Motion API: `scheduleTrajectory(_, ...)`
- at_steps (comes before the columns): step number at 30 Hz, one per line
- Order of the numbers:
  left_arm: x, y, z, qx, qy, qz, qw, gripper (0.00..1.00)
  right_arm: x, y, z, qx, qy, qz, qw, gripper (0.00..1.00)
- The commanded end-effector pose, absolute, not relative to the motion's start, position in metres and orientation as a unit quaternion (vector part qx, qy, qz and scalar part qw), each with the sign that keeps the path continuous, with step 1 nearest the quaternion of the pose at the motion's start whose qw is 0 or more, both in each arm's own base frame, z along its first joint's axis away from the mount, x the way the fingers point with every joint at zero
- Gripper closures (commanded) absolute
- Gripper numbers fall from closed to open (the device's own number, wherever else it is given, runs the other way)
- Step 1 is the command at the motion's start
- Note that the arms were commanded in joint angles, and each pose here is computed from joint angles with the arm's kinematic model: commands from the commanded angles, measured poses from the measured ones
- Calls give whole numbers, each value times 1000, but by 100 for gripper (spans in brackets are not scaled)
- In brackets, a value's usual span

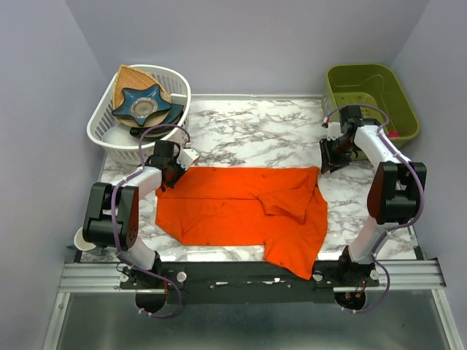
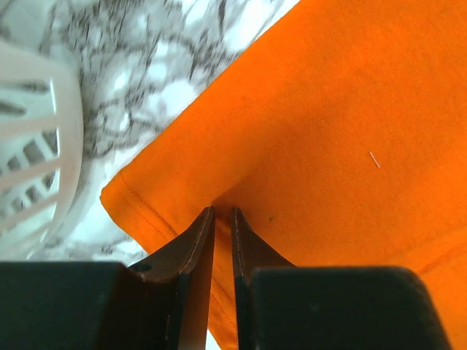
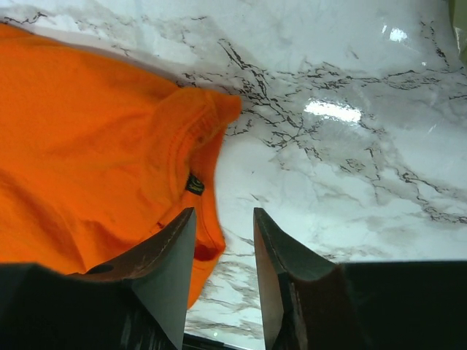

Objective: Roll the t-shirts
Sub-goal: Fold the T-shirt at the center of the board.

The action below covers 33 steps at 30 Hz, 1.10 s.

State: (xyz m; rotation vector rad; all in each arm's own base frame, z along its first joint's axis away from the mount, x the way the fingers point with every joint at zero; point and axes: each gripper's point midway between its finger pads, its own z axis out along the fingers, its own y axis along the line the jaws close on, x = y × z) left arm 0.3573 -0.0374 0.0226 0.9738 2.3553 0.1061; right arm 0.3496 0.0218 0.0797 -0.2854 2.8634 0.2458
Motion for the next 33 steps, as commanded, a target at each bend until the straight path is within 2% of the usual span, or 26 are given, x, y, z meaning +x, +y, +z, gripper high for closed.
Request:
scheduleTrajectory(1,308,2,-5,346,912,69,208,77,357,27,78,-115,981,83,132,51)
scheduleTrajectory(5,306,1,-1,341,913,63,214,77,372,50,83,-116,975,124,146,51)
scheduleTrajectory(14,307,1,3,345,913,61,207,77,403,80,73,-134,971,132,147,50)
scheduleTrajectory(27,308,2,6,344,914,62,206,77,388,76,50,-111,982,115,98,53)
scheduleTrajectory(30,305,4,5,342,915,66,202,77,388,81,51,-106,981,132,97,67)
scheduleTrajectory(31,304,4,5,342,916,66,202,77,387,85,51,-106,980,141,95,76)
scheduleTrajectory(33,302,6,5,337,917,67,200,77,385,94,49,-105,976,166,88,83)
